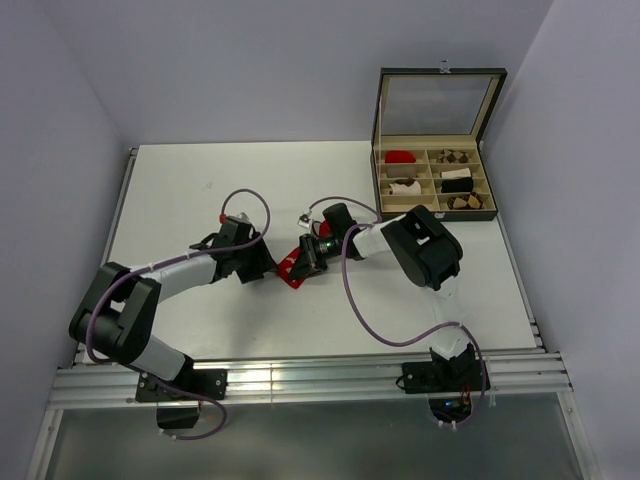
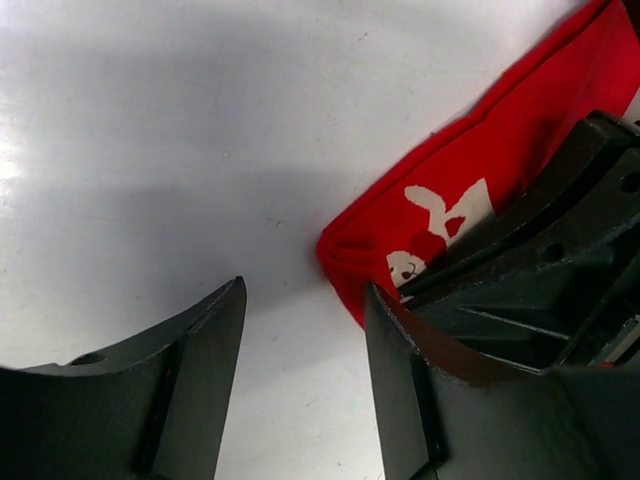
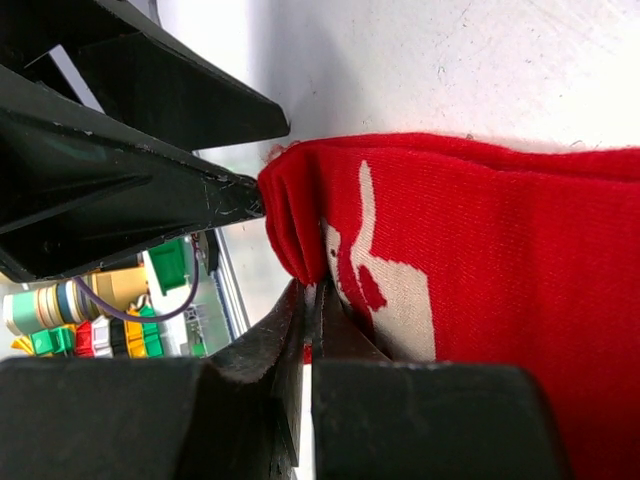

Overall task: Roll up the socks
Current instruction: Roll the sock at the center of the board.

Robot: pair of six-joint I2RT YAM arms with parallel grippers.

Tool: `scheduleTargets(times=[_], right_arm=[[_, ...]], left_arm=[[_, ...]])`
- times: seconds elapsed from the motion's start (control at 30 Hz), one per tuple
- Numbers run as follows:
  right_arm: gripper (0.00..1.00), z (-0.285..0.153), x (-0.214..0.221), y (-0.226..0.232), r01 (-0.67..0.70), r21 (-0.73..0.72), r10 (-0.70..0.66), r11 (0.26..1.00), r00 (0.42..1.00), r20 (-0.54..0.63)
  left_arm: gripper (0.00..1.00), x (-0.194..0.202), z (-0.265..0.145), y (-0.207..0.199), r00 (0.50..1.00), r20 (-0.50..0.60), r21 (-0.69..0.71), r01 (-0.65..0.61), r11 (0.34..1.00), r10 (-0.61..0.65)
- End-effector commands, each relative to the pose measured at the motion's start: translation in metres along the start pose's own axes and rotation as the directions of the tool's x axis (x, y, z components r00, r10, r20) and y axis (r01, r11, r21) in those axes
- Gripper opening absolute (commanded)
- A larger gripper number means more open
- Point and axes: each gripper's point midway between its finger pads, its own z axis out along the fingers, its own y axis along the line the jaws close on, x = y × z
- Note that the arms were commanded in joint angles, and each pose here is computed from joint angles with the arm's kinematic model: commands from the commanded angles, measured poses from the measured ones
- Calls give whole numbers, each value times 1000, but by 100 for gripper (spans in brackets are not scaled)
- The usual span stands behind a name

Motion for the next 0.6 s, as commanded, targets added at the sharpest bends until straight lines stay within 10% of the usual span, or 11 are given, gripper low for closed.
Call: scheduleTargets(times=[0.0,0.57], right_arm=[[0,2,-1,-20,-30,63,30,998,1000,8],[8,-6,-16,-12,15,132,-23,991,998,61]], left_arm=[[57,0,7,-2,1000,-5,-4,-4,1000,4],[37,24,21,17,994,-98,-133,-59,989,46]])
